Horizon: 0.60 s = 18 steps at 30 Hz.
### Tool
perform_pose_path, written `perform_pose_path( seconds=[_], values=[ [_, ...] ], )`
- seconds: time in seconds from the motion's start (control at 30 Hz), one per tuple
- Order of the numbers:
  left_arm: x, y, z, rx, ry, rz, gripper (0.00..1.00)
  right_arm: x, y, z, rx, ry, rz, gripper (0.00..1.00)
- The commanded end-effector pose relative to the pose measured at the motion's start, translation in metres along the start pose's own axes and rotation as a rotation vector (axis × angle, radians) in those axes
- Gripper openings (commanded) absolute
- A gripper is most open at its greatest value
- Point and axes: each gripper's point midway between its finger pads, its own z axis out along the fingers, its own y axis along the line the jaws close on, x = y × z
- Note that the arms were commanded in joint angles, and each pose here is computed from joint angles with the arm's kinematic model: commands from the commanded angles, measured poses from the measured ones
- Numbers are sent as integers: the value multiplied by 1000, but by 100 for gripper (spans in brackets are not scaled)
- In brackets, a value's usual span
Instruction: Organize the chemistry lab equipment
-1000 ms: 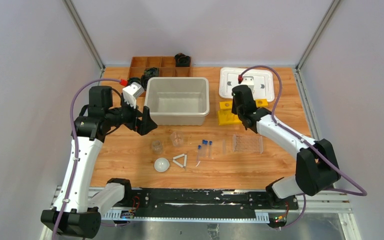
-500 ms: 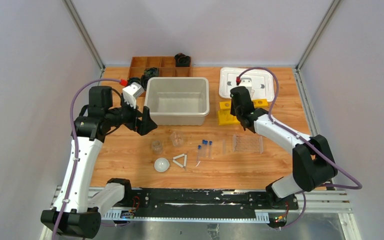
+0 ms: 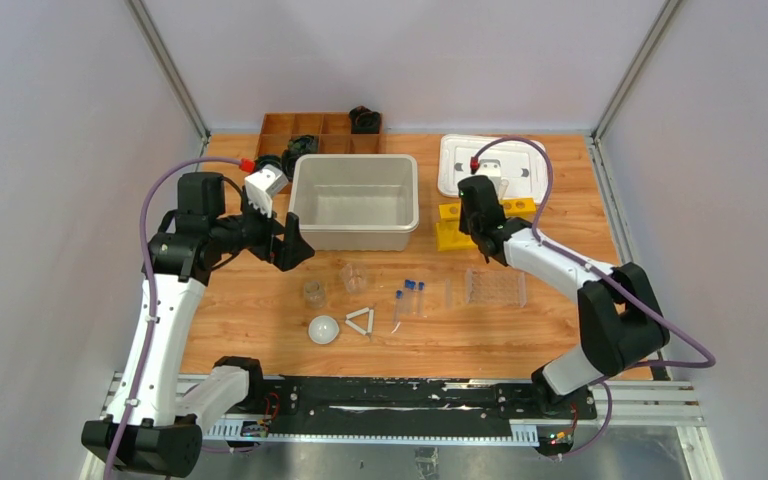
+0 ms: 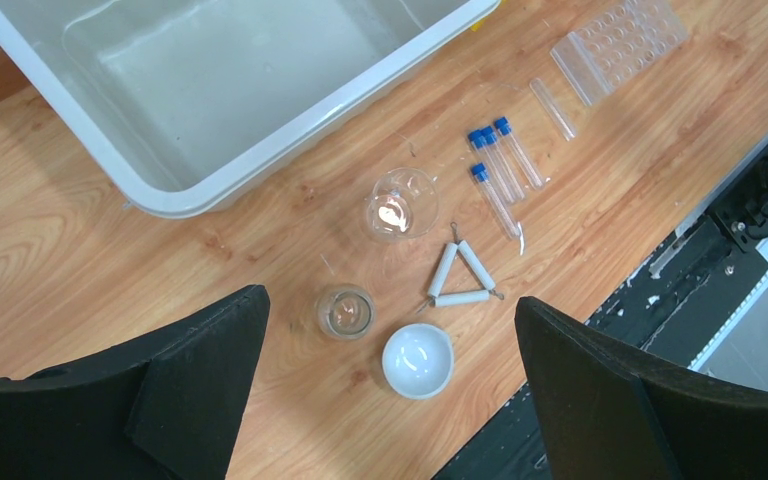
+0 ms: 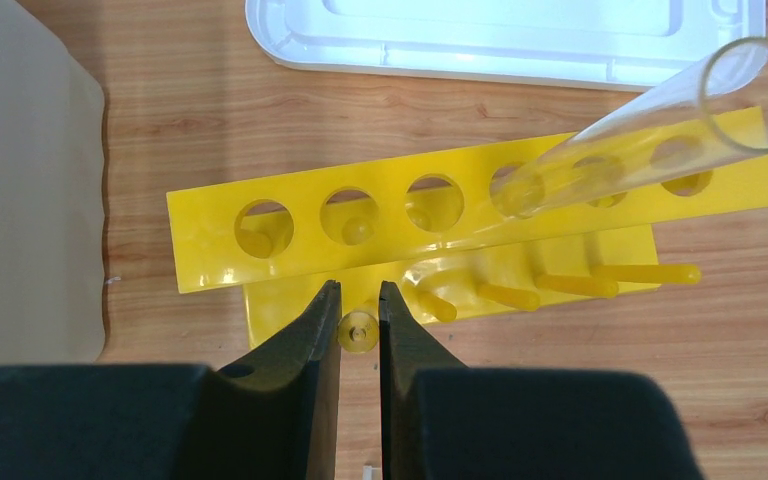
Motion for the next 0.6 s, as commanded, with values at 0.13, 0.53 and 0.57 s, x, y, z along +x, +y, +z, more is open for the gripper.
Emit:
perform_pose_path(
  seconds=[0.13, 0.53, 0.57],
  values=[
    [-5, -2, -6, -14, -22, 27, 100, 17, -1, 13, 14, 35, 47, 0],
    [-5, -1, -9, -27, -28, 47, 100, 8, 2, 29, 58, 22, 106, 0],
    [-5, -1, -10, -30, -31, 53, 100, 7, 0, 30, 69, 20, 109, 0]
  ],
)
